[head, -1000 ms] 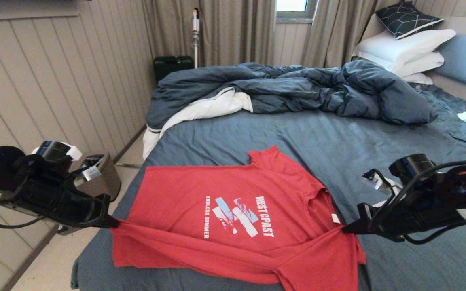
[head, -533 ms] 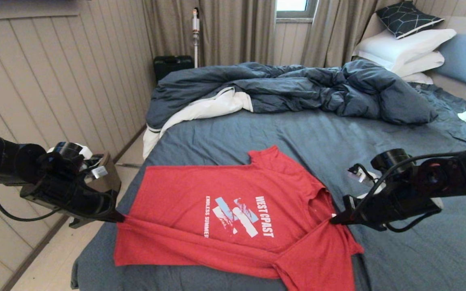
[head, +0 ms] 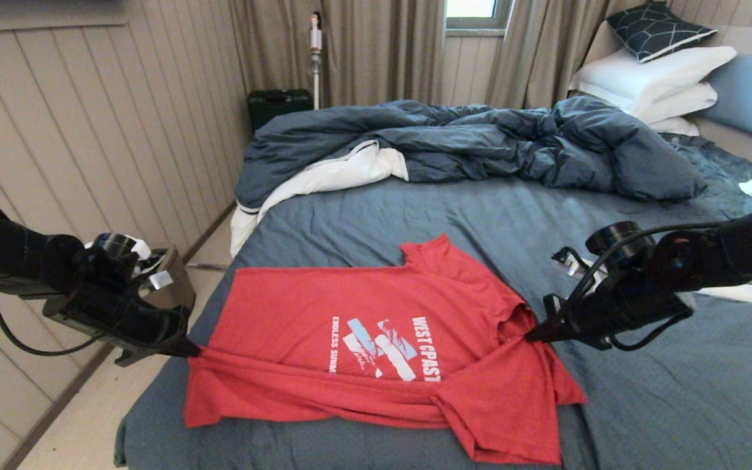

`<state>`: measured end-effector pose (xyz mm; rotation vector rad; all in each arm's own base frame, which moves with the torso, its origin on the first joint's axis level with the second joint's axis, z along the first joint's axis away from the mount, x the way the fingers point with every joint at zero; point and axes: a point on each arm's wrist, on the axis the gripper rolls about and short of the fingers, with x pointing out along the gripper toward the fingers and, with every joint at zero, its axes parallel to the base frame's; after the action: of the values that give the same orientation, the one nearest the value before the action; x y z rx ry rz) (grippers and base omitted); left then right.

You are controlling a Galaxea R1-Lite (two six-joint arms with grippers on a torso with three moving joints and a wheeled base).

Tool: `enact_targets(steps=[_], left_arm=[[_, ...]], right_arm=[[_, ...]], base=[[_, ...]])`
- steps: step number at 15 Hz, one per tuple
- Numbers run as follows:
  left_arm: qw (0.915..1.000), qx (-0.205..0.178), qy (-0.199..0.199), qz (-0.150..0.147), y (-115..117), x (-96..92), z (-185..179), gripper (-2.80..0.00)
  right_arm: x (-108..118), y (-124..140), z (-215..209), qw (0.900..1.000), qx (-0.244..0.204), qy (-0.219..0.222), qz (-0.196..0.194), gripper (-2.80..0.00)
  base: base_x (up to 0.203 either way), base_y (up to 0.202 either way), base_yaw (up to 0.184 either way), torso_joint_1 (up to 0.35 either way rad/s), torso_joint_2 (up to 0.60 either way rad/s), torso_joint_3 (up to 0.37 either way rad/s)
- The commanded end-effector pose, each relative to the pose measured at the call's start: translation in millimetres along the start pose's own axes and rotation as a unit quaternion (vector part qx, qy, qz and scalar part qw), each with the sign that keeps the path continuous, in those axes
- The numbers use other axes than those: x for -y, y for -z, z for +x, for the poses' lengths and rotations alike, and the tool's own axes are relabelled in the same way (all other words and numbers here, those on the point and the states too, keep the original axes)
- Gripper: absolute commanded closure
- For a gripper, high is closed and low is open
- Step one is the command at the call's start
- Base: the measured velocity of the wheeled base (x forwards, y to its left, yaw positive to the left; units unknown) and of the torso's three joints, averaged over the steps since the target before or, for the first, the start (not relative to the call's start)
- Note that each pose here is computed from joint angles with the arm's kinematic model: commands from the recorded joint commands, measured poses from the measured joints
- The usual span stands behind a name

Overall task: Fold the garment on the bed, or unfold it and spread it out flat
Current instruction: Fold the red T-shirt

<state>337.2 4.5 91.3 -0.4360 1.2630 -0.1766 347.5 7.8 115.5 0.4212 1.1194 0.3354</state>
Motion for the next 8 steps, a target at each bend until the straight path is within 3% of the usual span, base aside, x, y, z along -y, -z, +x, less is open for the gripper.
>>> enact_targets(steps=[1, 7, 8], left_arm=[[1.0, -0.001, 0.001, -0.002, -4, -1.0, 3, 0.0], [1.0, 0.003, 0.001, -0.006, -15, -1.8, 10, 0.0], [1.0, 0.005, 0.001, -0.006, -17, -1.2, 10, -2.8]], right_arm=[[1, -10, 8, 1.0, -0.001, -0.001, -0.001, 0.0], [-3, -25, 23, 1.0, -0.013, 0.002, -0.003, 0.0], [-4, -26, 23, 1.0, -0.011, 0.002, -0.004, 0.0]], base=[[0.0, 0.0, 0.0, 0.0, 0.0, 0.0], [0.0, 0.0, 0.0, 0.0, 0.0, 0.0], [0.0, 0.0, 0.0, 0.0, 0.0, 0.0]])
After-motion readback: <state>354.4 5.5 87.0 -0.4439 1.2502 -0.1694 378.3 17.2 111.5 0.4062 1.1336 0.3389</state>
